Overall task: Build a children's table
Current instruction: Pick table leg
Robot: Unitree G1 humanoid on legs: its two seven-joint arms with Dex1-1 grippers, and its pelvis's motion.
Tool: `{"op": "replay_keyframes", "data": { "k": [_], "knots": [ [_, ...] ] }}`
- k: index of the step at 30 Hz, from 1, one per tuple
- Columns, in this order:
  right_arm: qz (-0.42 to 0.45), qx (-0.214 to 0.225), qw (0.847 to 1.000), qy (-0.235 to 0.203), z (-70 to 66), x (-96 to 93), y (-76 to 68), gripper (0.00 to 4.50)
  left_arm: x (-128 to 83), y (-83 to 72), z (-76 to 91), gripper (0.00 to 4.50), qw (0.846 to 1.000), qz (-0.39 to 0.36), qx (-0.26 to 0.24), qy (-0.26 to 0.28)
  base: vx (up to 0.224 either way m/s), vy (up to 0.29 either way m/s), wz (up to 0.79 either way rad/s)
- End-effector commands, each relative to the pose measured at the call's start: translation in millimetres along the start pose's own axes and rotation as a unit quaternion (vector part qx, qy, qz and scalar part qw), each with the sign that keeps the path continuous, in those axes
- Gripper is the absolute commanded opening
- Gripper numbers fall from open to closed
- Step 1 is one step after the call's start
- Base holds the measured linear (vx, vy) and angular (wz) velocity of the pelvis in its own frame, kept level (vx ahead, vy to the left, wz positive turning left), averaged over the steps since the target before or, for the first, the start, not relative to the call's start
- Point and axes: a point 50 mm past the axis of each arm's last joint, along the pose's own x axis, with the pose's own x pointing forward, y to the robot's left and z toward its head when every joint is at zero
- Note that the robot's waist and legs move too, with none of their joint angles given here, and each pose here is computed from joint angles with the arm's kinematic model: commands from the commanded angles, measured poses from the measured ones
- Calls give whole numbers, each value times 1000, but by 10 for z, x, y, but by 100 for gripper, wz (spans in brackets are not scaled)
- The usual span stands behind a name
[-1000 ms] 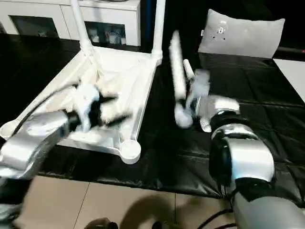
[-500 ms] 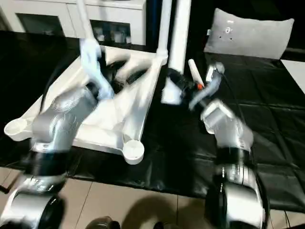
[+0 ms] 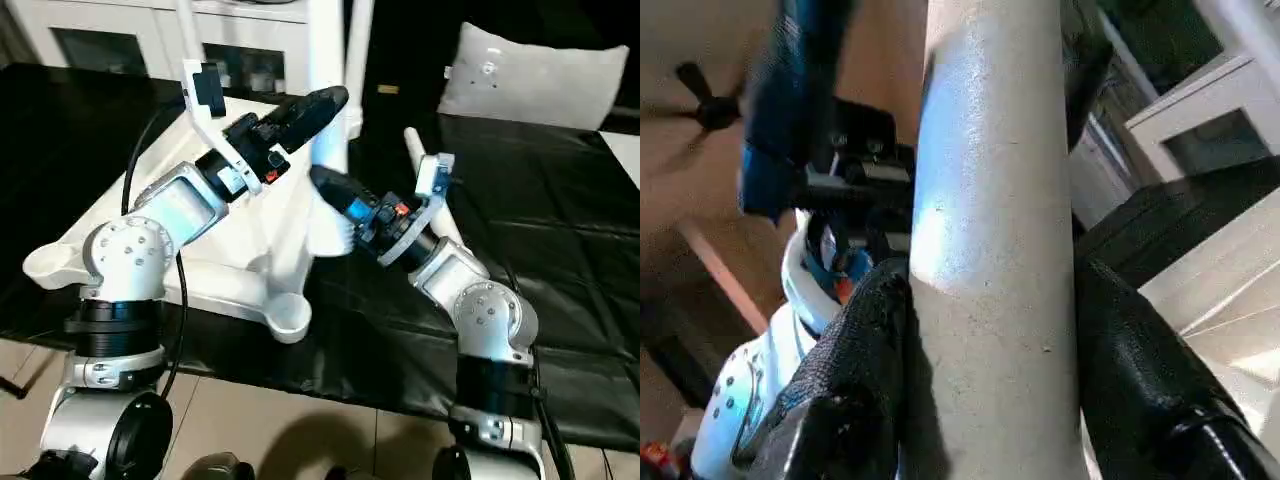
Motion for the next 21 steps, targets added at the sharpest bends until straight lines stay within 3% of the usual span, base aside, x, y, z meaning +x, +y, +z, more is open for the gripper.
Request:
{"op": "replay_keyframes", "data": {
  "k": [1, 6, 8, 11, 18, 21],
  "knots": [
    [16, -10, 1000, 3, 15, 6, 80, 191, 21, -86, 25, 450, 1000, -27, 3, 2, 0, 0, 0],
    [26, -5, 1000, 7, -9, -19, 109, 191, 16, -89, 31, 416, 1000, -30, 4, -6, 0, 0, 0],
    [30, -3, 999, 9, -17, -21, 113, 191, 10, -87, 27, 373, 1000, -29, 5, -6, 0, 0, 0],
    [30, -3, 999, 11, -34, -14, 101, 191, -14, -85, 22, 373, 1000, -28, 9, -4, 0, 0, 0],
    [27, -9, 1000, 11, -28, 7, 87, 191, -37, -64, 24, 288, 1000, -21, 22, 3, 0, 0, 0],
    [22, -14, 1000, 13, -28, 0, 75, 191, -32, -60, 12, 289, 1000, -20, 23, 5, 0, 0, 0]
  ]
}}
